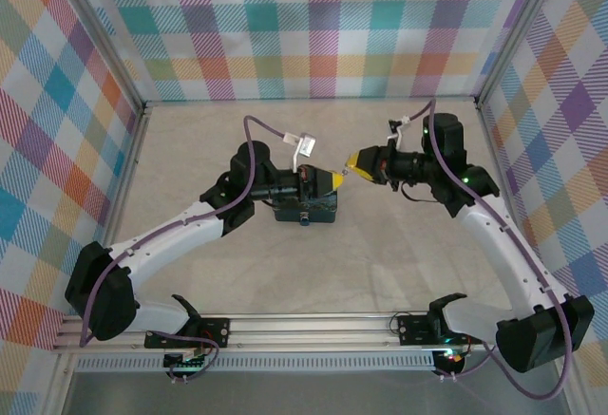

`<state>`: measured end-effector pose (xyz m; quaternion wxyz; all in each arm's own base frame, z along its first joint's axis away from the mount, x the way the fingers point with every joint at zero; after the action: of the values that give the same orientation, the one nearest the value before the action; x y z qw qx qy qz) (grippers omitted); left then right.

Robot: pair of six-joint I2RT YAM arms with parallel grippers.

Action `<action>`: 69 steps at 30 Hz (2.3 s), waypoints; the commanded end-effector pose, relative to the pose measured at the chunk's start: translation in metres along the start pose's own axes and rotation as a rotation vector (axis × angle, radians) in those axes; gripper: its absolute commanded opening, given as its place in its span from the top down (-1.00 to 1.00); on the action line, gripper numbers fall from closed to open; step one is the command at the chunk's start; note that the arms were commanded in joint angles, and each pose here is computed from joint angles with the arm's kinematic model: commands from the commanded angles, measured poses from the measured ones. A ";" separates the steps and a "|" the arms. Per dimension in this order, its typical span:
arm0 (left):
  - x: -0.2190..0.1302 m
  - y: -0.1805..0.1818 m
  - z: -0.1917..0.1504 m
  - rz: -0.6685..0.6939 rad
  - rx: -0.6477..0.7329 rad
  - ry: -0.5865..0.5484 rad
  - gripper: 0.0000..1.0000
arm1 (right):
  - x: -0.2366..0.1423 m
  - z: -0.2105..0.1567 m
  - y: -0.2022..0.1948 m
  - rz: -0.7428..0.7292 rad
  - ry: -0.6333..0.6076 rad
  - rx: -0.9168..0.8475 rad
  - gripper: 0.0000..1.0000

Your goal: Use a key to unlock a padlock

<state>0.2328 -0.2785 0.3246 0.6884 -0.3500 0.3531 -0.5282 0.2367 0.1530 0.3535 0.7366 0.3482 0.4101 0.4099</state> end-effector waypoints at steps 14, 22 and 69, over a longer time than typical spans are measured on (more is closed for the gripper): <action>-0.001 0.018 -0.024 0.332 -0.111 0.444 1.00 | -0.021 -0.050 -0.057 -0.087 -0.052 -0.250 0.11; 0.007 0.005 -0.042 0.266 -0.093 0.578 1.00 | -0.010 -0.058 -0.057 0.138 -0.026 -0.338 0.06; 0.014 -0.013 -0.041 0.191 -0.042 0.557 0.81 | 0.001 -0.095 -0.038 0.307 0.162 -0.482 1.00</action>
<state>0.1952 -0.2952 0.2983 0.5868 -0.1774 0.5974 -0.5171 0.1726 0.1530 0.2719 0.7015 0.2016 0.3237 0.6021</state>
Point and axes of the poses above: each hand's point on the last joint's axis, 136 mm out from that joint toward the fingers, its own x axis out along the fingers, its own y axis along the line the jaws close on, z = x × y, the point moved 8 cm from there along -x, back along the fingers, and after that the axes turned 14 degrees about -x, right-handed, at the moved point
